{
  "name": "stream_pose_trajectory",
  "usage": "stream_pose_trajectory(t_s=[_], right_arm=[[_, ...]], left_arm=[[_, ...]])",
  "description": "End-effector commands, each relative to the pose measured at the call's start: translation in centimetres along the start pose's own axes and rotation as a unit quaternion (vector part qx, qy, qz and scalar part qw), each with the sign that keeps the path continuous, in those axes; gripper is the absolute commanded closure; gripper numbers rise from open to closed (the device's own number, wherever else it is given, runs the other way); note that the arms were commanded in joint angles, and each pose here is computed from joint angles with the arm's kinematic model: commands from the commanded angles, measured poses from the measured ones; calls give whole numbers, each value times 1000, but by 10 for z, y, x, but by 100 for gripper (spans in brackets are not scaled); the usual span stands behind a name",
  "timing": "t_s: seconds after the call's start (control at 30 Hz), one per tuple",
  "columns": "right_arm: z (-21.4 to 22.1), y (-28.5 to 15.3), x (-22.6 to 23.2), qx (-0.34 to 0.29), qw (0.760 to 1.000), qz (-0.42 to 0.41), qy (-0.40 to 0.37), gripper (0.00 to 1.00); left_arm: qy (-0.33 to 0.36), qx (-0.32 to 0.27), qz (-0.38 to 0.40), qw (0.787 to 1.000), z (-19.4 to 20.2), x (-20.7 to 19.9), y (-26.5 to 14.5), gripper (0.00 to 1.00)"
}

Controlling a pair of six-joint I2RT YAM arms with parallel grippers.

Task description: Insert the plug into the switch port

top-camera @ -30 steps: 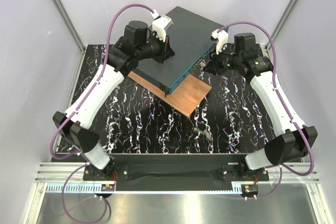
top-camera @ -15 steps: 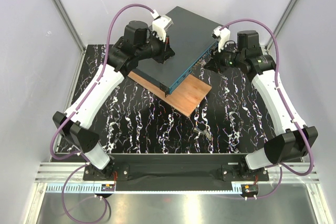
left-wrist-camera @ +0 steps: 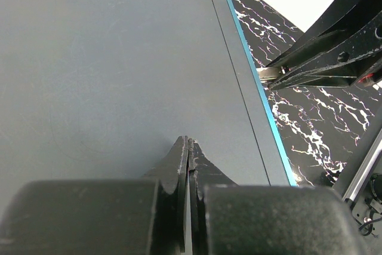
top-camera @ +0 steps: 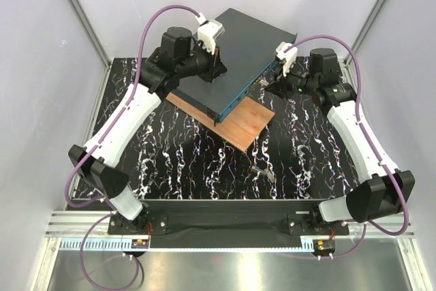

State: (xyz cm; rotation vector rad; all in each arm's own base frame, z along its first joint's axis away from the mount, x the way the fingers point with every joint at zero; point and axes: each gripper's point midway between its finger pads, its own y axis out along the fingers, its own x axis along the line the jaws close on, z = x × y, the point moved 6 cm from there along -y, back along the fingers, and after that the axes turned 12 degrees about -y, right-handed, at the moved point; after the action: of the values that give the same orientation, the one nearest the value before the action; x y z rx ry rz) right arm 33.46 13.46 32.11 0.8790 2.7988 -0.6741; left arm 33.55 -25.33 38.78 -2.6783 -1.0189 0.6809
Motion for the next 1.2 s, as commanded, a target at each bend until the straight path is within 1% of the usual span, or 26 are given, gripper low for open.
stream_pose_trajectory(t_s=[0.0,0.17,0.27,0.5,0.6,0.7,1.17], right_arm=[[-36,3,-4,-85,992,-6,-94,100],[-29,1,-1,-68,992,-13,-109,100],[-27,1,-2,-57,993,-10,-98,100],[-32,-3,7,-53,999,-12,-3,100],[-30,-3,5,-50,999,0,14,100],[-34,-3,3,-58,998,7,10,100],[-36,7,-4,-43,999,-14,3,100]], left_arm=[[5,-29,13,999,-14,-4,-3,100],[7,-29,15,999,-15,-4,-1,100],[4,-28,15,999,-15,-5,-1,100],[4,-28,16,999,-14,-5,-1,100],[3,-28,17,999,-15,-5,0,100],[4,-29,18,999,-15,-5,-1,100],[5,-31,17,999,-17,-5,-1,100]])
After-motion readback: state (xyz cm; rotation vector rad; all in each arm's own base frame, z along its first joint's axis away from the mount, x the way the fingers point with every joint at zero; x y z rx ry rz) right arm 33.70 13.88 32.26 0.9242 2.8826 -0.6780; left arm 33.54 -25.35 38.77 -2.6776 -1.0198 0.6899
